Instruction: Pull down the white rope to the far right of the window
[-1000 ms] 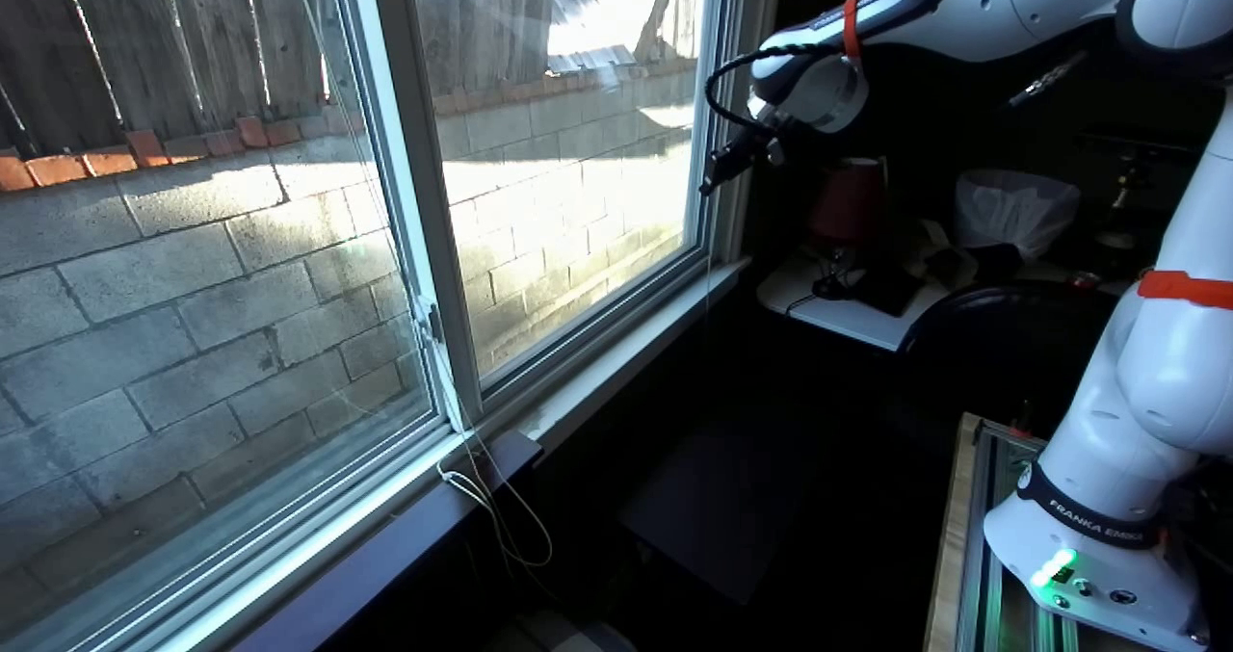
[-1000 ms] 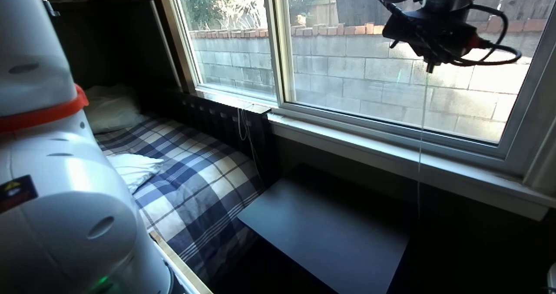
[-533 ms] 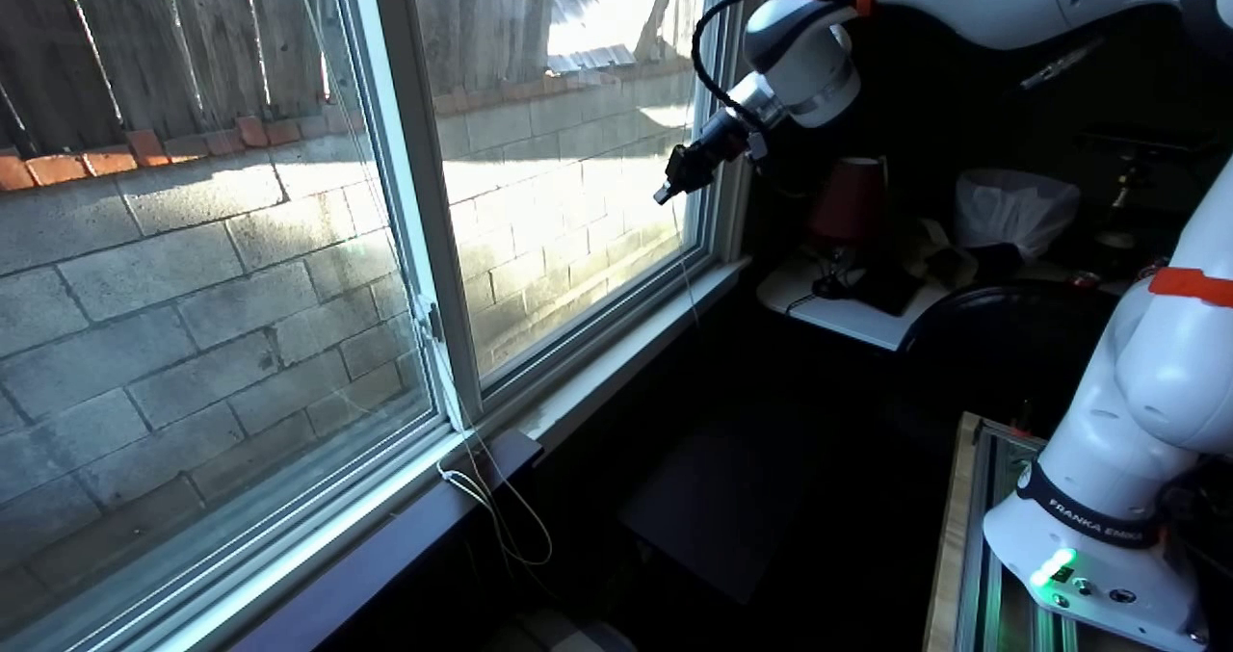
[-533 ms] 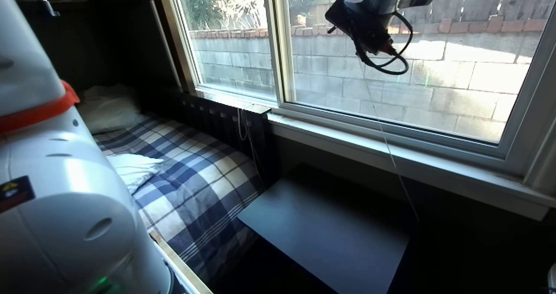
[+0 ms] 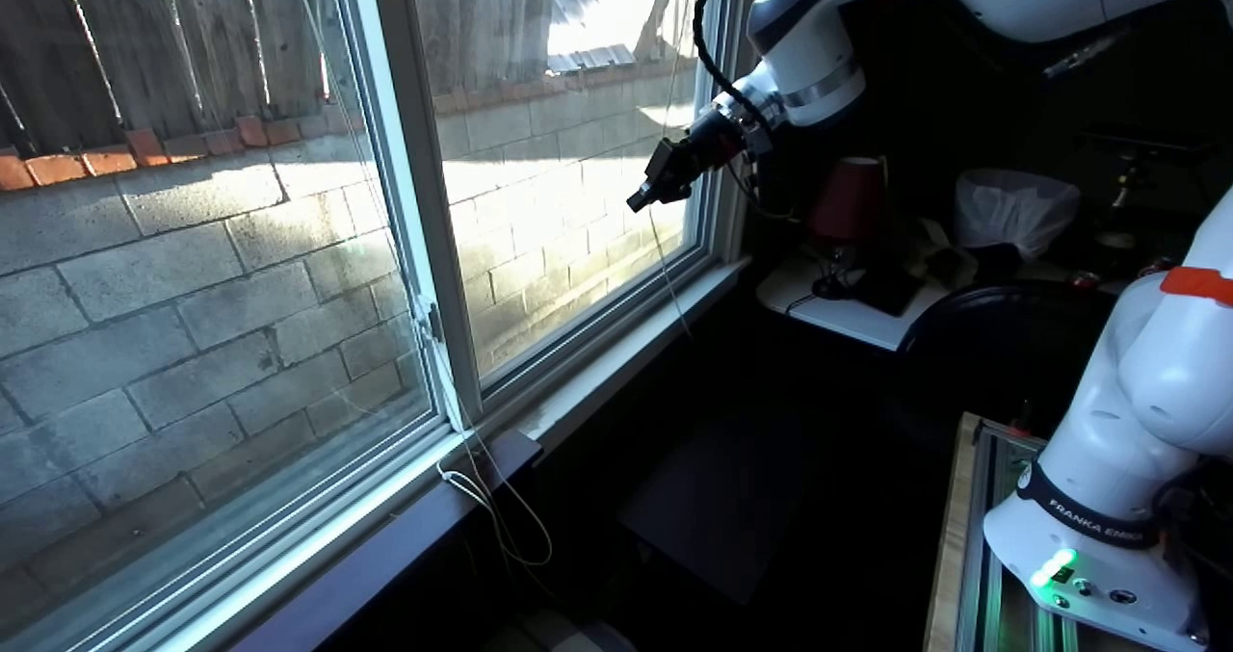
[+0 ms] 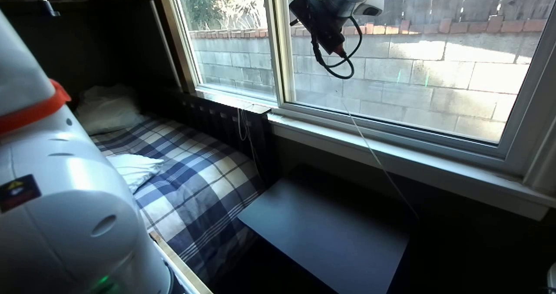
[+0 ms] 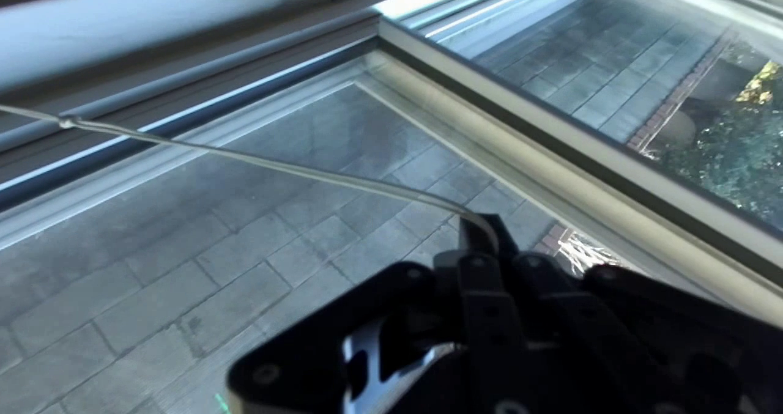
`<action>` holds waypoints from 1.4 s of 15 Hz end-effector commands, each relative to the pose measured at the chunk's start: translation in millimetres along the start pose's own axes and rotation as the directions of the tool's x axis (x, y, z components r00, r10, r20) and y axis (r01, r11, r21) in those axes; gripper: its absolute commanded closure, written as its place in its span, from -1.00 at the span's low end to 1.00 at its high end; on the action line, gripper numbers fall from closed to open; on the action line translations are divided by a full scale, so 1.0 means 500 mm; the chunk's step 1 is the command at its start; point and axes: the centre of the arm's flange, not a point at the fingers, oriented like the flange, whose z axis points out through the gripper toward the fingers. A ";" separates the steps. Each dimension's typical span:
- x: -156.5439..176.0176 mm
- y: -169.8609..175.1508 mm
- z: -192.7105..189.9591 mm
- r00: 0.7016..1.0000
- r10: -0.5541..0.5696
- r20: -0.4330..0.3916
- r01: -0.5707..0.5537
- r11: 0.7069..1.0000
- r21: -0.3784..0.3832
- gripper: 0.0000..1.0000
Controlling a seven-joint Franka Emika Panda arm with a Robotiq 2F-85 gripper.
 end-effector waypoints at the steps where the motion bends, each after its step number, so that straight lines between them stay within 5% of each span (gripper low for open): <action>1: -0.122 0.027 0.094 0.985 0.021 0.173 -0.024 1.000 0.018 0.99; 3: -0.149 0.025 0.118 0.975 0.028 0.222 -0.034 0.999 0.025 0.99; 8: -0.067 -0.042 0.081 0.997 -0.017 0.076 0.014 0.999 0.049 0.99; 13: 0.027 -0.121 -0.043 0.992 -0.067 -0.108 0.071 0.997 0.032 0.99; 21: 0.147 -0.232 -0.259 0.928 -0.111 -0.356 0.146 0.987 0.073 0.99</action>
